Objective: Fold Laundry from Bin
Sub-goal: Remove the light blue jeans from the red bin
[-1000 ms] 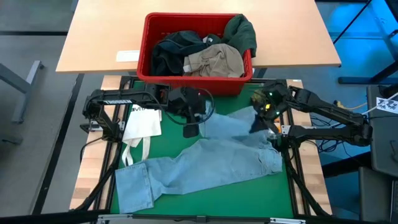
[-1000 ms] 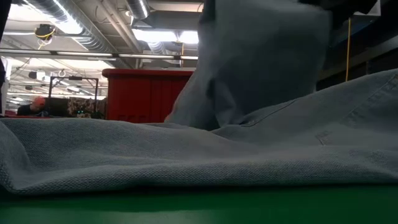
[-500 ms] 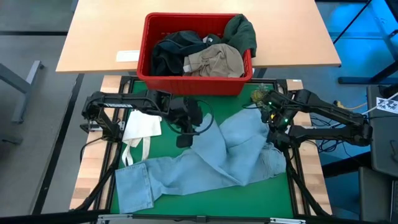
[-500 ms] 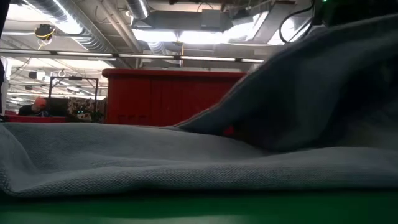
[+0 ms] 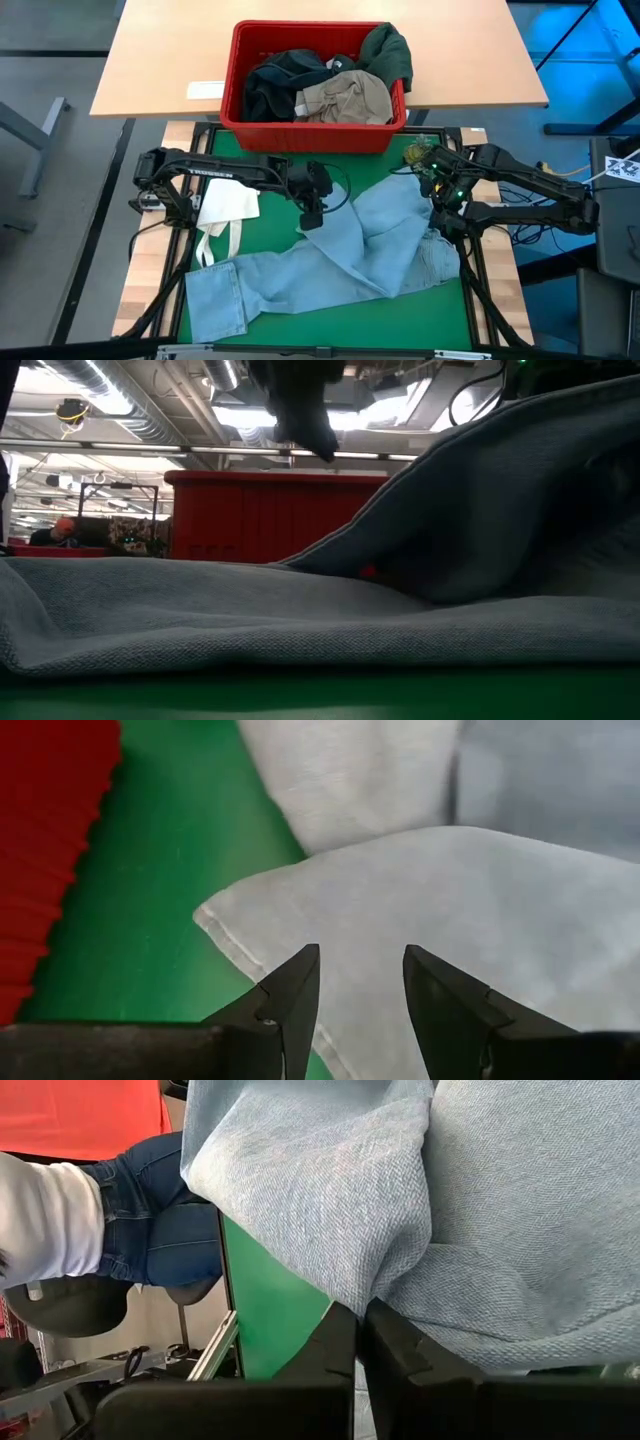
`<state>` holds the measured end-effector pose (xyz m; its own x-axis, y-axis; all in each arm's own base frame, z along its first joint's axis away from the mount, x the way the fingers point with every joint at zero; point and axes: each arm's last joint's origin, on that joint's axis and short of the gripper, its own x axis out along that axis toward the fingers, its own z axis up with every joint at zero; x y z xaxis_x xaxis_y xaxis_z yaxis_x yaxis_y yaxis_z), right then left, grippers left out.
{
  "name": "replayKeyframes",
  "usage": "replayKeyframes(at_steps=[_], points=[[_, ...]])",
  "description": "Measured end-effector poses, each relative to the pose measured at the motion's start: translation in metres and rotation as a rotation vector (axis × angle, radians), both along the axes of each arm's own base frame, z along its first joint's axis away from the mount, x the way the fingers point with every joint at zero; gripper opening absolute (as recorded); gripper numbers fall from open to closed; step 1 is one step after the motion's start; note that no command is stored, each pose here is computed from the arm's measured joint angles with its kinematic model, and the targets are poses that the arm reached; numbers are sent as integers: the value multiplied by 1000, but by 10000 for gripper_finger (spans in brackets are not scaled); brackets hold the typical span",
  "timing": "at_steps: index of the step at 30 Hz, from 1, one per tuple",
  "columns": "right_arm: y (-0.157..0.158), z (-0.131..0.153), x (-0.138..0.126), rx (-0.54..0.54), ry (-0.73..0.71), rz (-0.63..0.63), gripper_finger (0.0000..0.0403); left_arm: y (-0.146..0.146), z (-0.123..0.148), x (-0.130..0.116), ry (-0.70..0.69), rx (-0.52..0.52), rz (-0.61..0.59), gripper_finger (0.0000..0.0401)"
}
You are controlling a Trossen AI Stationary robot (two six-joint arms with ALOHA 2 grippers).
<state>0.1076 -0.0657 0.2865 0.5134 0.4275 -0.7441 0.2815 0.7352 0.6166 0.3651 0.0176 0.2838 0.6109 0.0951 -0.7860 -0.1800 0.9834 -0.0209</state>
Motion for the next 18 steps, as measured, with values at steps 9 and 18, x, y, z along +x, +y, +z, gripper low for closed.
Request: replayKeyframes(at_steps=[9, 18], points=[[-1, -1, 0, -32, 25, -5, 10, 13, -44, -5, -9, -37, 45, 140], [-1, -1, -1, -41, 33, -6, 11, -18, -74, -18, 88, -121, -141, 140]])
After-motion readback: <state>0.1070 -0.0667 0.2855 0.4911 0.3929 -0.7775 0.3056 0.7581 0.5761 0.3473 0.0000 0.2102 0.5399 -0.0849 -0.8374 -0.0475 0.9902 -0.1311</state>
